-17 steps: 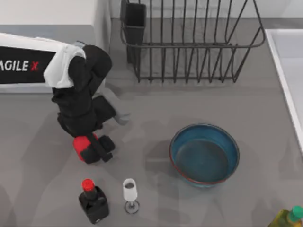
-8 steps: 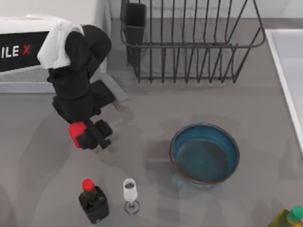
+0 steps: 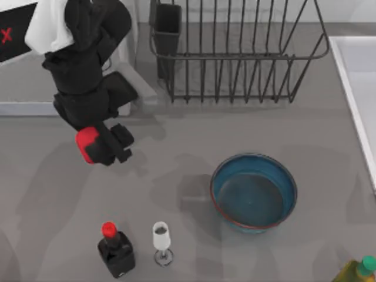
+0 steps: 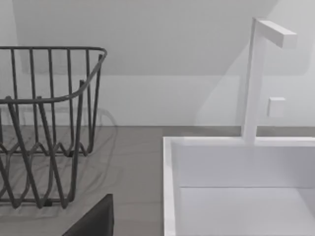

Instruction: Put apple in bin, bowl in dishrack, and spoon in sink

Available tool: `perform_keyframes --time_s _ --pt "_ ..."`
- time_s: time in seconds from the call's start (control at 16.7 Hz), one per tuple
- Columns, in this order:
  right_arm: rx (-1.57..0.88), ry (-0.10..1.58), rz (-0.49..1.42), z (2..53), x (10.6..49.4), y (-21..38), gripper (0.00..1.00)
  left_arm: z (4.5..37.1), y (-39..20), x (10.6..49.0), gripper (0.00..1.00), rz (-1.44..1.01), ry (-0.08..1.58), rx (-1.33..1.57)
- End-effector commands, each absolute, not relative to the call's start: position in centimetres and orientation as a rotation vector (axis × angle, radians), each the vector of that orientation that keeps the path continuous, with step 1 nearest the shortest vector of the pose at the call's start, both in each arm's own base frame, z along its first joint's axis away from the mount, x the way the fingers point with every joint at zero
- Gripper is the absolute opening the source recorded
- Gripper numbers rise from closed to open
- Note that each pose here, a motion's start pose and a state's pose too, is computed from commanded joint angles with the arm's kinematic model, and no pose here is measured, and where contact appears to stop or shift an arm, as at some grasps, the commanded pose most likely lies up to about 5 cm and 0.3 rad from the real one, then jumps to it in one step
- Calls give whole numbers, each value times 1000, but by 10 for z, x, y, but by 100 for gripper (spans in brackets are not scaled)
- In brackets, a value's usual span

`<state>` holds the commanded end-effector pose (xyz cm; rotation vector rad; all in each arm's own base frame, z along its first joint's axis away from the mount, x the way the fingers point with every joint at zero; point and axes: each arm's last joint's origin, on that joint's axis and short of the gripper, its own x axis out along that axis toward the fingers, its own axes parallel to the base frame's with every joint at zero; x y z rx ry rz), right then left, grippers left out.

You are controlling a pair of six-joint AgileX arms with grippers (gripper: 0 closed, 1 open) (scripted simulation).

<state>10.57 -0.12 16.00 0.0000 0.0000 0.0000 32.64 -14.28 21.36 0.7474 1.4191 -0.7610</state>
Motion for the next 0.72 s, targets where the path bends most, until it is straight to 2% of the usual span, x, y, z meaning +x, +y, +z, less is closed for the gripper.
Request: perform_keyframes --time_s 0.3,0.72 --pt "0 0 0 160 106 -1 100 218 -137 325 0 -795 1407 777" --pt "0 0 0 160 106 -1 100 257 -84 306 0 -1072 1242 1052"
